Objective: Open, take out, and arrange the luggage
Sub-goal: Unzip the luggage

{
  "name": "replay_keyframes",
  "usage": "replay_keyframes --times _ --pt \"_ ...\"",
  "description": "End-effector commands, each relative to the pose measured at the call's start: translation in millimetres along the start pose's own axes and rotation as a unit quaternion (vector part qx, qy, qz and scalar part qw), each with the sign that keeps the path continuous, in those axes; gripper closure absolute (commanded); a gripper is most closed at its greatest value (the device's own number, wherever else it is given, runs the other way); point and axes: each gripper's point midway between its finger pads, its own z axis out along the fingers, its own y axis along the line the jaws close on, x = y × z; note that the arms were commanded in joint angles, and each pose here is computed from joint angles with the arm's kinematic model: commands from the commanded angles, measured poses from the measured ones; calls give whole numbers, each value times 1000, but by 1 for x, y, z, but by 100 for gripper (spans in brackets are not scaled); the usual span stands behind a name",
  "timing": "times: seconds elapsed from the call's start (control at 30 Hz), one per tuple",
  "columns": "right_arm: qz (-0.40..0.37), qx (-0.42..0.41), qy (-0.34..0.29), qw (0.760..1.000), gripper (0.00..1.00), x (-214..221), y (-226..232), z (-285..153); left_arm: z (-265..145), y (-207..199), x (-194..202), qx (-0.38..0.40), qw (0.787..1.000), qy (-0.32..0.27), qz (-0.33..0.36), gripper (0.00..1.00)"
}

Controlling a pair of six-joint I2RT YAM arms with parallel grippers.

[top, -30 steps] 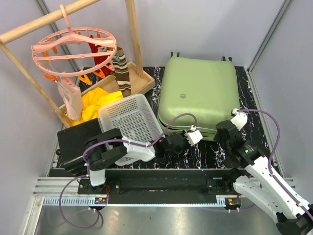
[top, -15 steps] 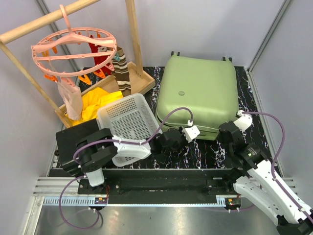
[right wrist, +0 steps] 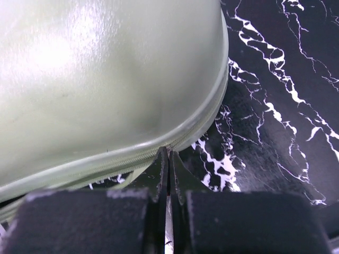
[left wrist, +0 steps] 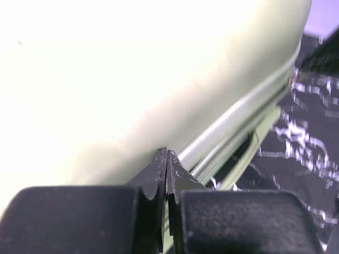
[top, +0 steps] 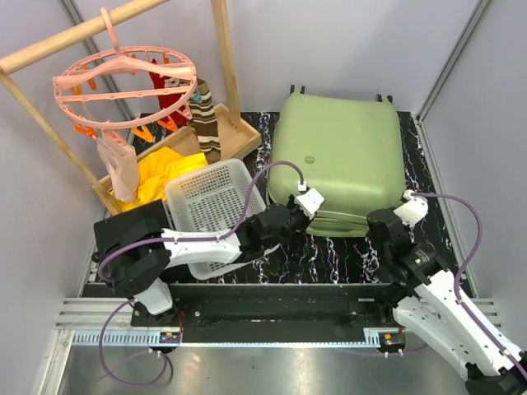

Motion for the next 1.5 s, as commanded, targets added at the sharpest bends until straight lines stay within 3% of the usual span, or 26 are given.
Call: replay_keyframes --times 0.0,0.17,0.37,0.53,0.57,0.73,1.03,1.33,1.47 --pt "66 10 -60 996 100 -20 3 9 -3 43 -67 -75 993 -88 -20 100" --pt "58 -41 -47 996 100 -12 27 16 0 8 -48 14 998 -67 -7 100" --pt "37 -60 5 998 100 9 45 25 11 -17 -21 59 997 -36 44 75" --pt "50 -82 -2 995 100 8 49 22 4 -47 -15 147 987 -29 55 55" --pt "55 -86 -6 995 100 6 49 21 5 -48 -15 150 987 -29 55 46" --pt "59 -96 -5 994 100 8 48 18 22 -38 2 115 990 10 81 31" --pt "61 -109 -3 992 100 8 51 14 46 -35 31 110 986 61 111 27" --pt "70 -116 -5 991 100 6 52 12 39 -36 75 115 980 123 109 28" --pt "71 -118 -7 990 100 4 53 11 36 -28 85 81 982 131 114 25"
